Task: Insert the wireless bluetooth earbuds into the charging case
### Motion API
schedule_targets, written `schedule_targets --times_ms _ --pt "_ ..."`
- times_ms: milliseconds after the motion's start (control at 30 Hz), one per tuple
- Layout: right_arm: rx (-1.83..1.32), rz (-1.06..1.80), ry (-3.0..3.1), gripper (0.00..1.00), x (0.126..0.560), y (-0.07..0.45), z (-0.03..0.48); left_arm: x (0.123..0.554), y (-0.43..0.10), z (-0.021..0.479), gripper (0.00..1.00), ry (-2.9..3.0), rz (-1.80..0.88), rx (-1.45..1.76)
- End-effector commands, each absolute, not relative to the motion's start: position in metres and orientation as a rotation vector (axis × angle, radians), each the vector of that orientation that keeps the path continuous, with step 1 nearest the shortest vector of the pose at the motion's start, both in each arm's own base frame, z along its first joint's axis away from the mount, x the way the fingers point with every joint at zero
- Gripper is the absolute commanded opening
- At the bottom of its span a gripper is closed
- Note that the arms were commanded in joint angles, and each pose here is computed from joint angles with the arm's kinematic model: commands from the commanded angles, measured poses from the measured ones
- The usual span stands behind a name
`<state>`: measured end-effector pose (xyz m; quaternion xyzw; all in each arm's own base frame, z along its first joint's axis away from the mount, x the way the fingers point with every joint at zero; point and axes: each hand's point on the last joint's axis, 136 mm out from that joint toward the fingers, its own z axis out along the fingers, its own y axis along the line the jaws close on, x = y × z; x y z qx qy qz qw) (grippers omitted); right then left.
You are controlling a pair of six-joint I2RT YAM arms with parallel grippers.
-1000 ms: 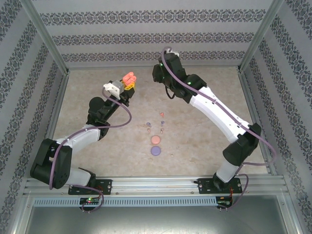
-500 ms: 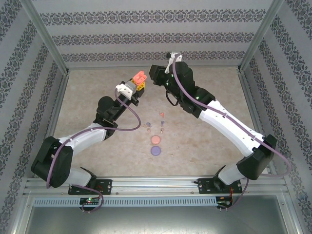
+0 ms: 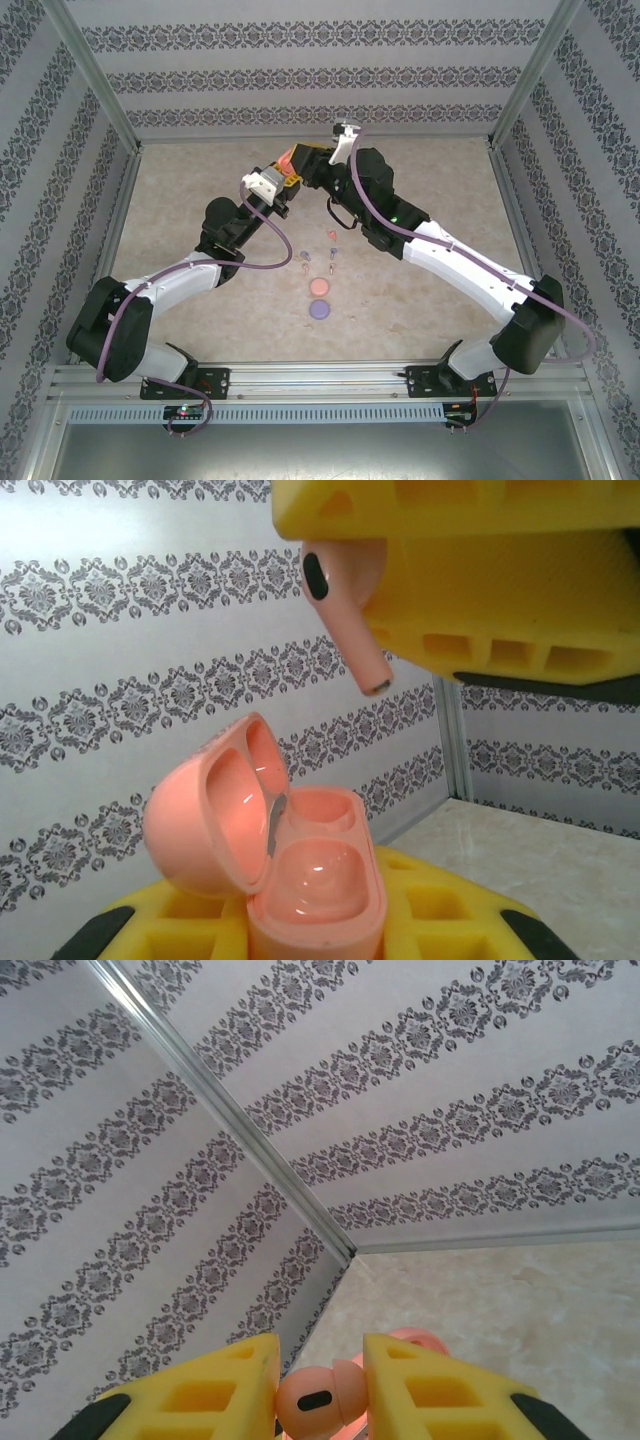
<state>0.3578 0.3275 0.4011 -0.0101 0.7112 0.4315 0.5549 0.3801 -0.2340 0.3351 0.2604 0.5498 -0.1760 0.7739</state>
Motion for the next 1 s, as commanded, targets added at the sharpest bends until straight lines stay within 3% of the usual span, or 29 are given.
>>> schedule_targets --times_ms 0,967 --pt "-0.04 1.113 1.565 0.28 0.34 0.326 0.432 0.368 -0.244 0.364 0.0 1.092 -0.456 0.572" --pt "-0.053 1.181 1.571 0.28 0.335 0.341 0.406 0.359 -0.253 0.376 0.0 1.066 -0.588 0.573"
